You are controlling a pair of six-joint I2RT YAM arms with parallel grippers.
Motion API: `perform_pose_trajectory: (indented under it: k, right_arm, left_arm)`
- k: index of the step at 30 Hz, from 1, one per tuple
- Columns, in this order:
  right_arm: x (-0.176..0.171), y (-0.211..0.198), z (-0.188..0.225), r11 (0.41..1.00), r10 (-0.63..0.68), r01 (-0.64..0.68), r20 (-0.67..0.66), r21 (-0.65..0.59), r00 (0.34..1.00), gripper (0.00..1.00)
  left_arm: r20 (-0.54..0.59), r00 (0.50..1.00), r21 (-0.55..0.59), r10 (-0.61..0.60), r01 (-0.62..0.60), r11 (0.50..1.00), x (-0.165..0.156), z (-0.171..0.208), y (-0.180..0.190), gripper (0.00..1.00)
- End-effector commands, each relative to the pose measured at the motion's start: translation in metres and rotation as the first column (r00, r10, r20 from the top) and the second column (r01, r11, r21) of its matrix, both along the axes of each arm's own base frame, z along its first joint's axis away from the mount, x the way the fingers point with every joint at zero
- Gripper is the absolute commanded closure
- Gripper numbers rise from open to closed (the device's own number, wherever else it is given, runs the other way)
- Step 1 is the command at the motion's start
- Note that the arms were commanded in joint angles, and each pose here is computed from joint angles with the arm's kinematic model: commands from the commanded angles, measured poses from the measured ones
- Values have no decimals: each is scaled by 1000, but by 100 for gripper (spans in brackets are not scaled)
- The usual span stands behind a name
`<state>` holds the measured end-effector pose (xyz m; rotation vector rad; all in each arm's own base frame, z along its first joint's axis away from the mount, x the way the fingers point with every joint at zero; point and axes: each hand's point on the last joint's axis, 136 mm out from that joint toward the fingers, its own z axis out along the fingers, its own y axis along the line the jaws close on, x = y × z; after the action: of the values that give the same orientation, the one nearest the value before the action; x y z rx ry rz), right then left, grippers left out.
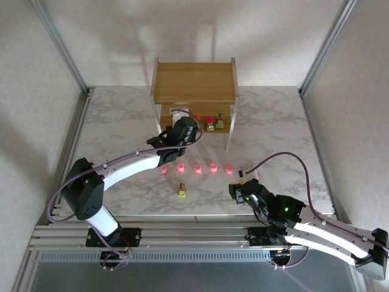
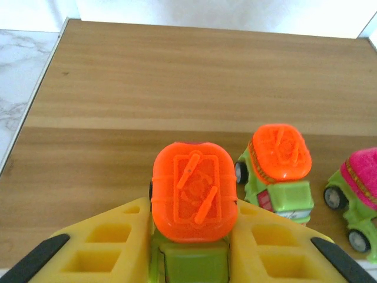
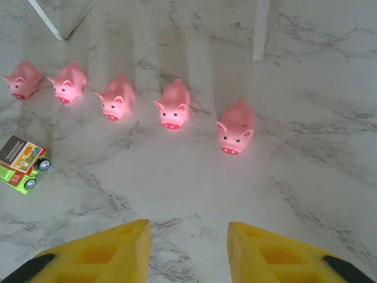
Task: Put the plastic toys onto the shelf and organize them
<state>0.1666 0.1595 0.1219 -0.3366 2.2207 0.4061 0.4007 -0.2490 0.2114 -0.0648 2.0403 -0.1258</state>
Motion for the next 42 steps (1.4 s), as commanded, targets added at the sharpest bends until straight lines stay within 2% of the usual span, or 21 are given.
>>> perform_pose_trajectory:
  k: [1,12,29,36,42]
  right_arm:
    - [0,-1,-2,1000,-4,4,7,-3,1000,61]
    - [0,-1,-2,1000,-3,3,8,1,1000,61]
    - [-1,-1,-2,1000,2,-2,7,1,1000,61]
    - [-1,-1,-2,1000,3,-3,7,1,1000,61]
    - [-1,0,-2,1000,7,-7,7,2,1000,61]
  left_arm:
    - [31,1000,-27,3,-2,1000,15,14,-3,78]
    - [14,999,-29,30,-30,999,32,-2,-1,78]
    - [-4,999,-23,41,-41,999,41,-18,1,77]
    - [-7,999,-20,49,-49,999,41,-20,3,66]
    - [4,999,-20,51,-51,999,39,-15,3,61]
